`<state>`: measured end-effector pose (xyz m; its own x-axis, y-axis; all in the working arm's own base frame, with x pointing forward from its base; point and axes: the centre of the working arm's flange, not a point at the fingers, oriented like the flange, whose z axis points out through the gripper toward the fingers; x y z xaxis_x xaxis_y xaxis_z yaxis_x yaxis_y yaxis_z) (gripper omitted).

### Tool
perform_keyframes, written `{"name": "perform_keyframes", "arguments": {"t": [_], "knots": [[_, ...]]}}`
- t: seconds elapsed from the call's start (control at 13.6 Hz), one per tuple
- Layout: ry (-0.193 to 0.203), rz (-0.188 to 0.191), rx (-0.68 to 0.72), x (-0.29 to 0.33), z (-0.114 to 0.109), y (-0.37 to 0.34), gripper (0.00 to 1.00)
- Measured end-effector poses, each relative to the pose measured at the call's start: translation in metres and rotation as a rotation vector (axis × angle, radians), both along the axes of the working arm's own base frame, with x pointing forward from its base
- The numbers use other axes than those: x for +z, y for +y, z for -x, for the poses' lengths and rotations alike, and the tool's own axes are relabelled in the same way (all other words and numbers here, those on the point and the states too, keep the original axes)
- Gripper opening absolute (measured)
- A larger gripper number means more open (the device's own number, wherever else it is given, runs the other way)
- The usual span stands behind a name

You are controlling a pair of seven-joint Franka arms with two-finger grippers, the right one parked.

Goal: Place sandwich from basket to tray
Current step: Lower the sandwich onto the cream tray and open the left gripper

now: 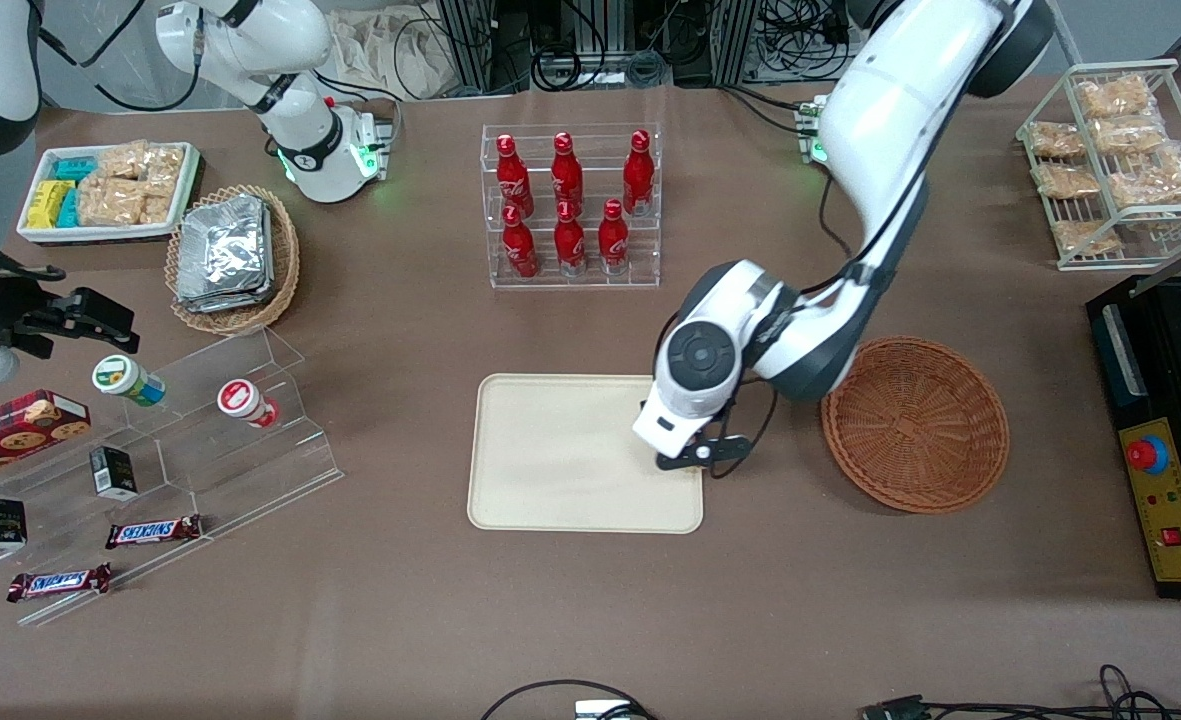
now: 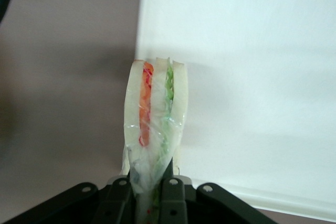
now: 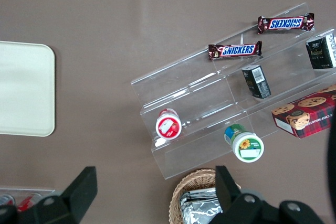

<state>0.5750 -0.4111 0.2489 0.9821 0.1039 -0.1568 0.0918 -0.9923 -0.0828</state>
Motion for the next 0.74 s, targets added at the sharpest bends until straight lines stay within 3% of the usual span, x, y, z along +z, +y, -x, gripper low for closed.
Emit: {"name": "perform_keyframes", "arguments": {"t": [0.15,0.37,0.44,0.74], "knots": [[0.021,0.001,-0.020,-0.023,0.000,-0.003,0.18],[-0.020,0.033,-0.014,-0.016,-0.008,-0.006,0.17],[-0.023,0.036,-0.013,-0.015,-0.009,-0.007,0.23],[-0.053,0.046,-0.010,0.004,-0.017,-0.007,0.65]]}}
